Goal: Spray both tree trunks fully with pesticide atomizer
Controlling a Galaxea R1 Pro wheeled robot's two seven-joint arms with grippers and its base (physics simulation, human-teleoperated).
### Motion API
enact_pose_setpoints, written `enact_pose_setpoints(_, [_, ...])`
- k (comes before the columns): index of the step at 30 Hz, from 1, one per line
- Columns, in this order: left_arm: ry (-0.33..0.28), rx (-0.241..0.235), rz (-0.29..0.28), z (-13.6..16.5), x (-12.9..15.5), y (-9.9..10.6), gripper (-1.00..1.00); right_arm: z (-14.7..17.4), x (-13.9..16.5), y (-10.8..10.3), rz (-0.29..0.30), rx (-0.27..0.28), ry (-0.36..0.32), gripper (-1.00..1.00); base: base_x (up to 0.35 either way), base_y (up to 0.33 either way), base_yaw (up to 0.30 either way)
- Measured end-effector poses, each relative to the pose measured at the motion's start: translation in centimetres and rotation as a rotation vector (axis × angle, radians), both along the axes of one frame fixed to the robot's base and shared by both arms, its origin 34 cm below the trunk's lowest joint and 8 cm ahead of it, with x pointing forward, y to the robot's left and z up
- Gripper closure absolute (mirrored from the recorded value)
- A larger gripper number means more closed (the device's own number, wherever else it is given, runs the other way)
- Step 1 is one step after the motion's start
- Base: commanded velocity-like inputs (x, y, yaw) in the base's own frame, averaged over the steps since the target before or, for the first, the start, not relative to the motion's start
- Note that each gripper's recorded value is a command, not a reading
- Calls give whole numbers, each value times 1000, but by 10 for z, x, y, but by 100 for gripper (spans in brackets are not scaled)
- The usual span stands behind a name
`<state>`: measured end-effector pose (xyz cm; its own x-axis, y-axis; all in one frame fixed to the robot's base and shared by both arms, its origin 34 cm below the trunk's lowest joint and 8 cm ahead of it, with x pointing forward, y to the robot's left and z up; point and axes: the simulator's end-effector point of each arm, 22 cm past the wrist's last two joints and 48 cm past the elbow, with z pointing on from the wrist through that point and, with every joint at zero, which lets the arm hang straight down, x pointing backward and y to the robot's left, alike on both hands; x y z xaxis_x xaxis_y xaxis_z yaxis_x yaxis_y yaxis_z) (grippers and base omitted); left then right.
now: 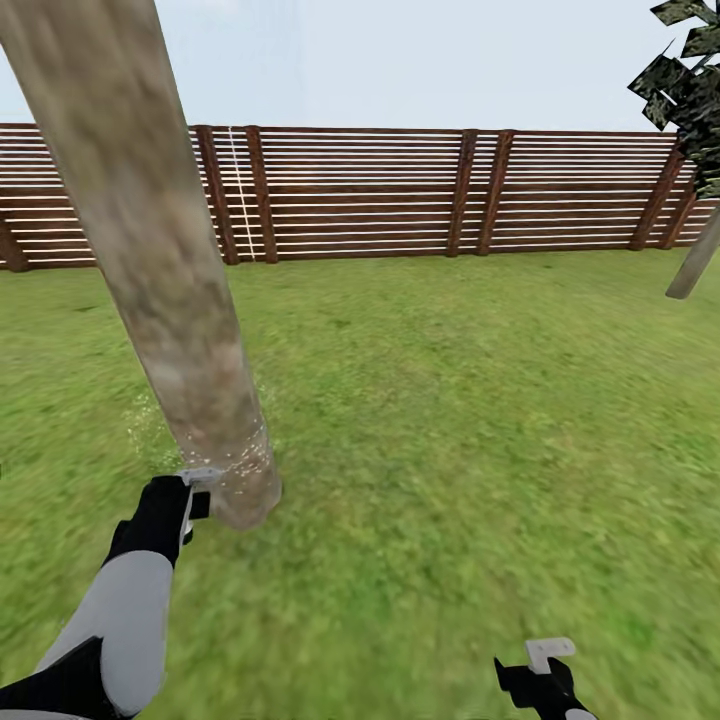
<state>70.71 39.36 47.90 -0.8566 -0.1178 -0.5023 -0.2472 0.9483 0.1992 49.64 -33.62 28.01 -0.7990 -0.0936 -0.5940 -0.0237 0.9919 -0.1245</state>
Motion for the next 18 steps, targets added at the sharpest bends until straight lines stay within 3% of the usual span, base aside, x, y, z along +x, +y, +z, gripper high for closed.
enact_pose_setpoints(4, [-6, 37, 25, 7, -4, 29, 100, 0, 0, 0, 2, 1, 0, -100, -248, 198, 0])
enact_pose_setpoints(8, [-11, 41, 26, 4, -7, 34, 100, 0, 0, 1, 1, 1, 0, -100, -276, 208, 0])
enact_pose_setpoints(11, [58, 40, 17, -33, -46, 31, 100, 0, 1, 1, -1, 1, -1, -100, -281, 194, 0])
enact_pose_setpoints(15, [18, 64, -29, -55, -62, 30, 100, 0, 1, 7, 11, 6, 1, -100, -150, 100, 0])
enact_pose_setpoints(18, [3, -7, -102, -72, -72, 14, 100, 10, 20, 8, 87, -34, -33, -100, -12, 8, 0])
